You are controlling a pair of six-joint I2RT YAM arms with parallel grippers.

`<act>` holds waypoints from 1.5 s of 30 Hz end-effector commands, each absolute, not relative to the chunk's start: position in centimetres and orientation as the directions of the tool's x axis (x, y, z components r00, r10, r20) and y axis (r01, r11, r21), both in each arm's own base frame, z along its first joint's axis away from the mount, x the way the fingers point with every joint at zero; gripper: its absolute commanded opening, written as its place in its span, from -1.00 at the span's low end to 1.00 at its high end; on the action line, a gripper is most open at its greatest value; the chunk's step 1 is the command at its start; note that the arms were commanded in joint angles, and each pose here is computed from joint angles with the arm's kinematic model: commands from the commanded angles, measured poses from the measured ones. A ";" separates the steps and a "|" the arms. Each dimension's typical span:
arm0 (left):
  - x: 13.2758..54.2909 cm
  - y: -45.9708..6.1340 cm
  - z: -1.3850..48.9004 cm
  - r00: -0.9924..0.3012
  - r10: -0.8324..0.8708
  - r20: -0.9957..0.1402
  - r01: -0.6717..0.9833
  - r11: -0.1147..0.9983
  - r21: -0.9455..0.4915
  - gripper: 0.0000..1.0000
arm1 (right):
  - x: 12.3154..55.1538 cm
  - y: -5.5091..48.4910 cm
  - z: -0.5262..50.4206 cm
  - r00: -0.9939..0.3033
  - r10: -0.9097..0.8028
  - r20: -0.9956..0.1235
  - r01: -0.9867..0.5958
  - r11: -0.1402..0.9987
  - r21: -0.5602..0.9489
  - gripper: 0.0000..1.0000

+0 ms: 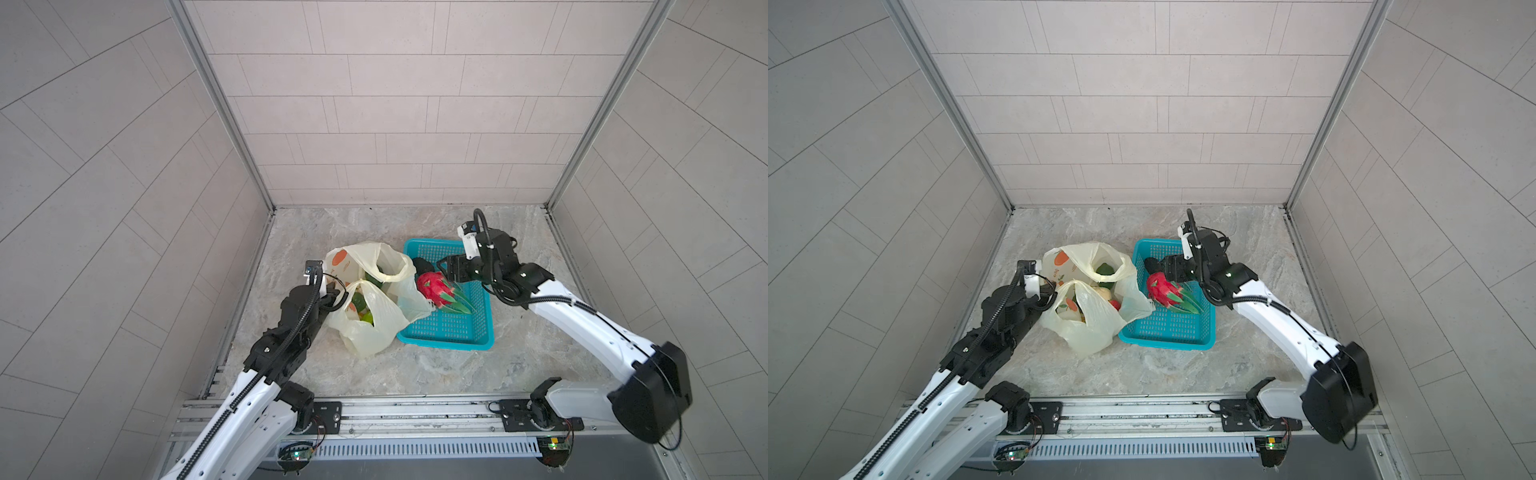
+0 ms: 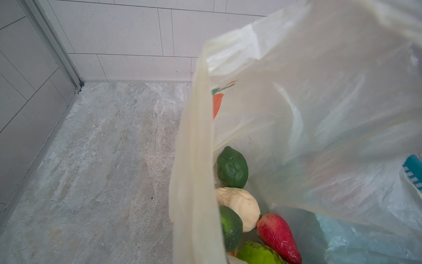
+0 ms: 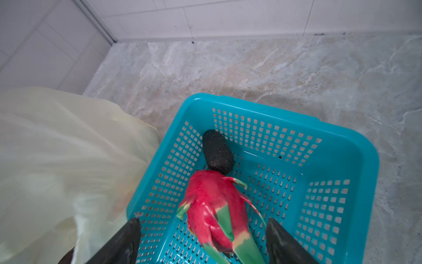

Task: Place the fruits into the plastic bag
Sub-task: Pick up the fruit from the bin.

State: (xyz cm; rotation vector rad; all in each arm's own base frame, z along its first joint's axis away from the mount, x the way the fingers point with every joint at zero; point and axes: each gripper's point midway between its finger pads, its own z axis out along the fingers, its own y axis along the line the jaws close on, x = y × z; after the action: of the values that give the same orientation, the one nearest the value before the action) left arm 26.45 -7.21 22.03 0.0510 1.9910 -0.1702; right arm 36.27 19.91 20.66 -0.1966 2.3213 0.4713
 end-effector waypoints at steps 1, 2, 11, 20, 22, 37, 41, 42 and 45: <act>26.7 -6.6 22.7 -0.383 -0.054 -0.922 0.086 0.992 -0.094 -1.00 | 38.2 20.6 16.2 -0.811 -0.041 -0.584 -0.222 0.945 0.242 0.63; 26.7 -6.6 22.7 -0.383 -0.053 -0.922 0.085 0.992 -0.093 -1.00 | 39.1 21.3 15.2 -0.832 -0.044 -0.553 -0.216 0.944 0.250 0.62; 26.7 -6.4 22.3 -0.385 -0.050 -0.921 0.076 0.993 -0.086 -1.00 | 45.9 25.1 9.8 -0.892 -0.014 -0.452 -0.151 0.952 0.268 0.60; 26.8 -6.5 21.9 -0.389 -0.047 -0.920 0.079 0.993 -0.084 -1.00 | 46.9 21.7 3.9 -0.906 0.151 -0.395 0.110 0.986 0.126 0.49; 26.8 -6.5 21.9 -0.388 -0.048 -0.921 0.078 0.993 -0.084 -1.00 | 46.4 20.9 3.2 -0.905 0.184 -0.384 0.156 0.982 0.103 0.47; 26.7 -6.5 21.9 -0.386 -0.047 -0.921 0.085 0.993 -0.086 -1.00 | 45.8 19.7 4.6 -0.858 0.322 -0.401 0.222 0.936 0.274 -0.66; 26.7 -6.5 21.8 -0.388 -0.045 -0.920 0.087 0.993 -0.086 -1.00 | 44.9 19.7 7.0 -0.841 0.331 -0.428 0.187 0.921 0.343 -0.92; 26.7 -6.5 21.8 -0.387 -0.047 -0.921 0.087 0.992 -0.088 -1.00 | 44.7 19.5 7.7 -0.835 0.335 -0.437 0.182 0.917 0.356 -0.96; 26.7 -6.6 21.8 -0.386 -0.053 -0.921 0.087 0.992 -0.093 -1.00 | 43.6 19.0 9.5 -0.823 0.337 -0.457 0.159 0.909 0.384 -1.00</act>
State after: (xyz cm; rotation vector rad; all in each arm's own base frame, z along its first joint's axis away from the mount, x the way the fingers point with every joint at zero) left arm 26.57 -6.66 21.52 0.0295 1.9814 -0.1442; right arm 43.99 18.76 6.24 0.3637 2.6001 0.3660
